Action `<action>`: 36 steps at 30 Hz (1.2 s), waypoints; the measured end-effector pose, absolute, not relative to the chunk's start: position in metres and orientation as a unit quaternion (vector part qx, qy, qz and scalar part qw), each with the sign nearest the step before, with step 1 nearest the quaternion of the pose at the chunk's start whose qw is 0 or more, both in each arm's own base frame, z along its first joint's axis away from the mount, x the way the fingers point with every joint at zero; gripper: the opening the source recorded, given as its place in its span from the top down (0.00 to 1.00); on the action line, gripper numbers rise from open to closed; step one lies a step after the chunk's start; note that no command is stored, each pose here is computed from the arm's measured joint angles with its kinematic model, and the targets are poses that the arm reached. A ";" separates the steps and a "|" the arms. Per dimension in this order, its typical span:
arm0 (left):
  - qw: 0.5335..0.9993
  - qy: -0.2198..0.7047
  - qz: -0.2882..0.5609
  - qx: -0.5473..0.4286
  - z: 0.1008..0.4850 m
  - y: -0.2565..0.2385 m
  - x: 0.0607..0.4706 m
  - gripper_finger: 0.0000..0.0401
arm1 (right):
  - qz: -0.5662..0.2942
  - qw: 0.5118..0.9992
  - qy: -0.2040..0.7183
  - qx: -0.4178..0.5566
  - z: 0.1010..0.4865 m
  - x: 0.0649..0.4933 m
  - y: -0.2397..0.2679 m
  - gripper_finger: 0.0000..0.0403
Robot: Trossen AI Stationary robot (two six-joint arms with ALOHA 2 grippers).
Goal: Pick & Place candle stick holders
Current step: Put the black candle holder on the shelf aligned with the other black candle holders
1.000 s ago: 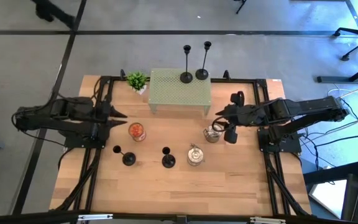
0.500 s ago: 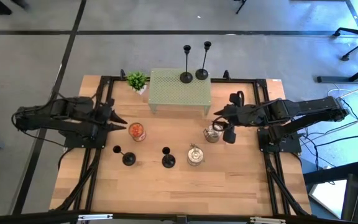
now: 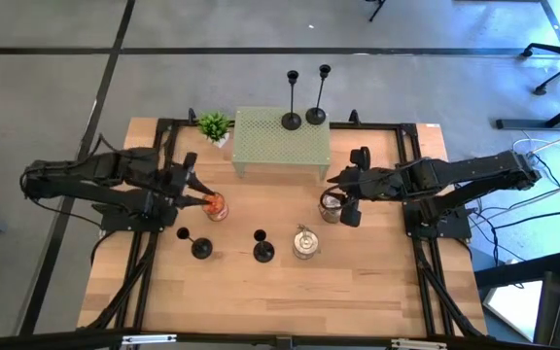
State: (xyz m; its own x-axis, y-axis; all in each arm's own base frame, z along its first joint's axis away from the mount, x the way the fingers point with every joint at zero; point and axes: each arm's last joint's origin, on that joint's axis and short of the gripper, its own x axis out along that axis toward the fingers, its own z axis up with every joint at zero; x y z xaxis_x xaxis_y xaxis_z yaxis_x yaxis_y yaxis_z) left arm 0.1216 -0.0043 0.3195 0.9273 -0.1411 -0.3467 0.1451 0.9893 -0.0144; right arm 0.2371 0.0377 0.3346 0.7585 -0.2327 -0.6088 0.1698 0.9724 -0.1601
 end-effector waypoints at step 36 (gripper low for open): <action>0.880 0.413 -0.146 -0.182 0.232 -0.016 0.101 0.75 | -0.101 0.937 0.329 -0.060 0.334 0.240 0.038 0.61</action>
State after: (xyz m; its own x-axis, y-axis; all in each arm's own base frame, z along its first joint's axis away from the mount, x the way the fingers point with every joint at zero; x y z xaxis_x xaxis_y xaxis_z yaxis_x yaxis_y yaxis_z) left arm 0.1009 -0.0159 0.2322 0.6161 -0.4081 -0.6737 0.1076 0.8909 -0.4413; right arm 0.2398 0.0385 0.3340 0.7637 -0.2287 -0.6037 0.1500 0.9724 -0.1785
